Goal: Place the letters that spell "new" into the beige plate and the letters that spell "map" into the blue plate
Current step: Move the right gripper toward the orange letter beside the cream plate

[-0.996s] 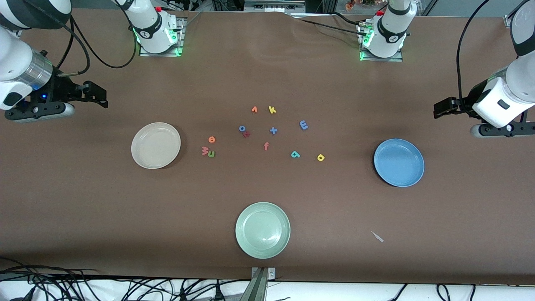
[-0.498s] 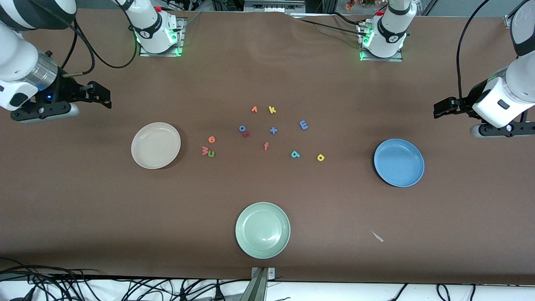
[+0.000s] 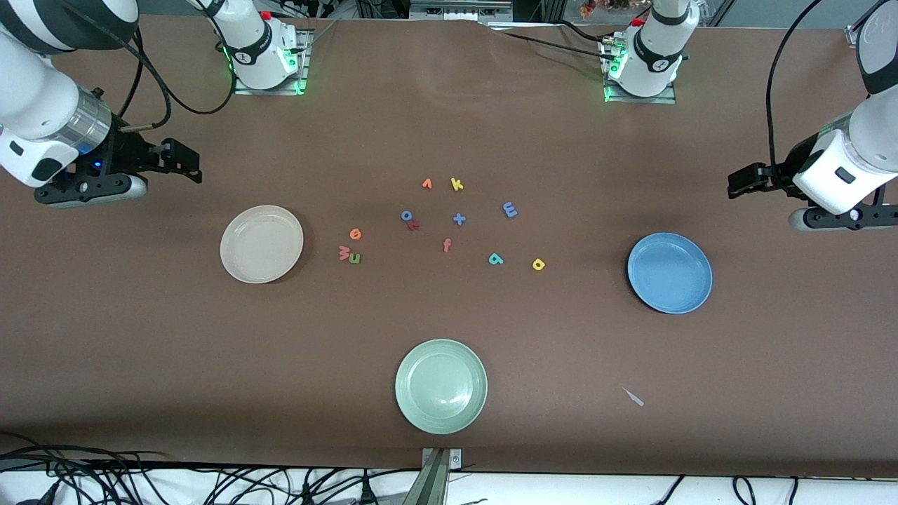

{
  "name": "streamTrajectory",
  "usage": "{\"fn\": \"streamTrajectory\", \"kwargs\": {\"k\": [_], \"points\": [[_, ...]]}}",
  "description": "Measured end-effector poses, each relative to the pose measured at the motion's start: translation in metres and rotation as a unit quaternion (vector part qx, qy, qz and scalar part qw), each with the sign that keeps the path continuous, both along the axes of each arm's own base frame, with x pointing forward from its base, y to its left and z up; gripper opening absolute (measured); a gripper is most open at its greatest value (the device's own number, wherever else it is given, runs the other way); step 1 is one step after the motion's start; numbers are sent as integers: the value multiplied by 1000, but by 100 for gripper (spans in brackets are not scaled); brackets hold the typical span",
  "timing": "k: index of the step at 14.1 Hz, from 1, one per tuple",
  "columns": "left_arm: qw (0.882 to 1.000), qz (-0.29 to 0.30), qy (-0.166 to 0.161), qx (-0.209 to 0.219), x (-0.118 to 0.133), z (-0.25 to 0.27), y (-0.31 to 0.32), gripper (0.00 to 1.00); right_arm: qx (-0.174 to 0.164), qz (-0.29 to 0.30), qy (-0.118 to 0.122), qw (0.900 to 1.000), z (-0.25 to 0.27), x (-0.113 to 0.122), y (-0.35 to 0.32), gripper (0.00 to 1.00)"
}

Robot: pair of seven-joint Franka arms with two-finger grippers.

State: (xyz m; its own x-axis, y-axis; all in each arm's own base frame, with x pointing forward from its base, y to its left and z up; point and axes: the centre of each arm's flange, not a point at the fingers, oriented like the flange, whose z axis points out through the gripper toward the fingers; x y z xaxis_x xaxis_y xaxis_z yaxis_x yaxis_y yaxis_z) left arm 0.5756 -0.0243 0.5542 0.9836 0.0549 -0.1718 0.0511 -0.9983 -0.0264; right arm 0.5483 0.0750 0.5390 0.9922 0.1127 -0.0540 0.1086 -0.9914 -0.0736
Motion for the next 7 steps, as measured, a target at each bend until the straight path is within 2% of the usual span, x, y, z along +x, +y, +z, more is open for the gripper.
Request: {"fn": "streamTrajectory", "kwargs": {"k": [4, 7], "points": [[1000, 0, 0, 0, 0, 0, 0, 100, -2, -26, 5, 1000, -32, 5, 47, 100], [1000, 0, -9, 0, 2, 1, 0, 100, -2, -33, -6, 999, -73, 2, 90, 100]]}}
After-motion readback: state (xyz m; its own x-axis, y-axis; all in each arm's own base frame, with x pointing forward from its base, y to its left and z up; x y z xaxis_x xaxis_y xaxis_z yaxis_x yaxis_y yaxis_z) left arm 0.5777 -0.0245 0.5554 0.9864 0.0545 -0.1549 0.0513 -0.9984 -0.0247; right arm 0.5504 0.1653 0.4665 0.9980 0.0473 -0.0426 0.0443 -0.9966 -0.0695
